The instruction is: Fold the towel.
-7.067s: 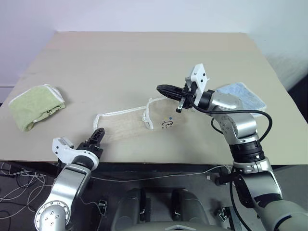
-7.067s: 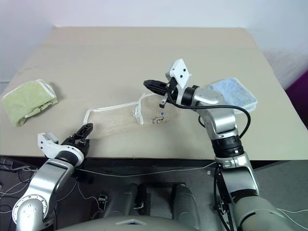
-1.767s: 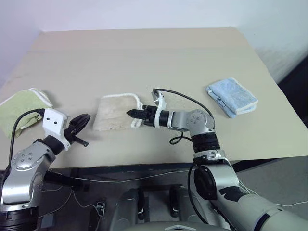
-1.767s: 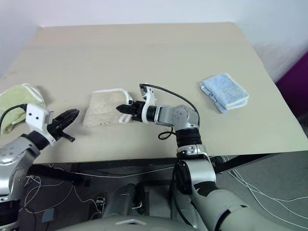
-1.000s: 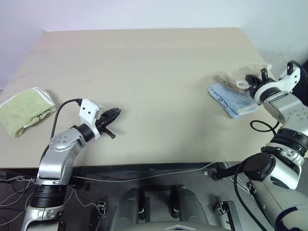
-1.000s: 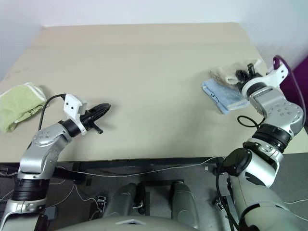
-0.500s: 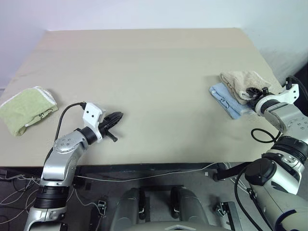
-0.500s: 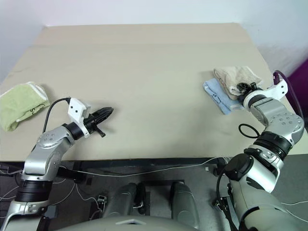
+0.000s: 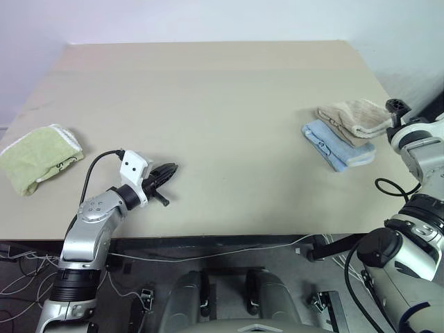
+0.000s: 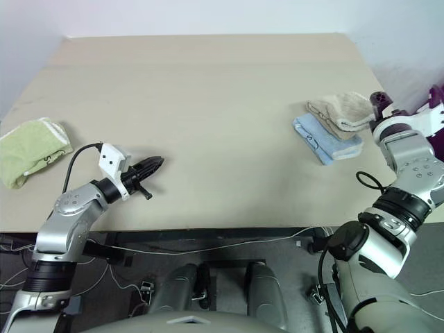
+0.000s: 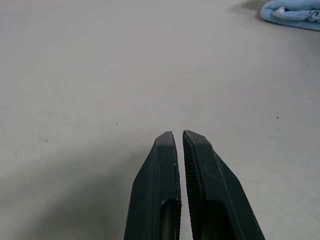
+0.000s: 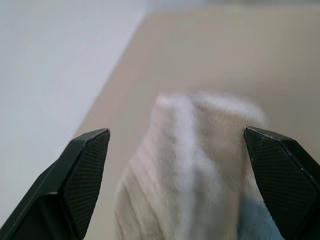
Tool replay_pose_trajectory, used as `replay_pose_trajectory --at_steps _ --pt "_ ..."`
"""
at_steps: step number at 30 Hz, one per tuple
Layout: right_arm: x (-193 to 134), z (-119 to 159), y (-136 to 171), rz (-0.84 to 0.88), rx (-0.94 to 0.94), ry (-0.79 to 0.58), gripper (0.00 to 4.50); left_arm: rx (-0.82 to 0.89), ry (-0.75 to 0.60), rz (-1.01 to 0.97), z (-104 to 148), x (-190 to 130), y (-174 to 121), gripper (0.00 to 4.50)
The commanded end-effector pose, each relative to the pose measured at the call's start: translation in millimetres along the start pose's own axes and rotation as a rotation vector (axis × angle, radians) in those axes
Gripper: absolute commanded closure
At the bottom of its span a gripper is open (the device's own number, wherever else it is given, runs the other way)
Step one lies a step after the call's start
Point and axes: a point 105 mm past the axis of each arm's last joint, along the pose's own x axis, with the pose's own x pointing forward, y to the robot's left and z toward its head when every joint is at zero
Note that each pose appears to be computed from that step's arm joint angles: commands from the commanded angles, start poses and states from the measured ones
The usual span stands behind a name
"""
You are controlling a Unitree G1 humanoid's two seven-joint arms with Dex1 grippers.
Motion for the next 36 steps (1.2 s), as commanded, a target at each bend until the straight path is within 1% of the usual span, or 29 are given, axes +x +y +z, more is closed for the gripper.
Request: replay_pose_trajectory --at_steps 1,4,7,9,12,14,16,20,23,27,31,36 --pt "-7 16 34 0.117 -0.111 -0.089 0.04 0.055 -0.031 0.025 11 0 8 4.21" --pt "-9 -5 48 0.164 -0.286 -0.075 0.04 0.068 -0.035 0.055 13 -1 15 4.21" --pt "-14 -36 65 0.25 -0.435 -0.036 0.04 0.073 -0.04 0.072 15 -4 18 4.21" --pt "-23 -72 84 0.379 -0.562 0.035 0.04 0.079 -0.041 0.087 15 -7 21 4.21" --pt "-49 -131 105 0.62 -0.776 0.154 0.04 0.081 -0.045 0.112 16 -9 23 4.21" --pt "-64 -159 108 0.726 -0.872 0.203 0.04 0.072 -0.049 0.134 16 -11 25 4.21" --pt "-72 -179 107 0.783 -0.922 0.233 0.04 0.059 -0.046 0.151 13 -13 26 4.21" --pt "-84 -206 109 0.891 -1.01 0.26 0.04 0.042 -0.03 0.19 6 -19 31 4.21" --pt "-91 -219 113 0.953 -1.06 0.265 0.04 0.024 -0.034 0.227 6 -24 38 4.21" --pt "-97 -227 116 1.007 -1.07 0.267 0.04 0.03 -0.027 0.249 5 -25 40 4.21" --pt "-100 -237 116 1.014 -1.067 0.282 0.04 0.03 -0.028 0.259 7 -28 42 4.21" --pt "-103 -242 116 1.028 -1.052 0.29 0.04 0.04 -0.026 0.269 10 -31 44 4.21"
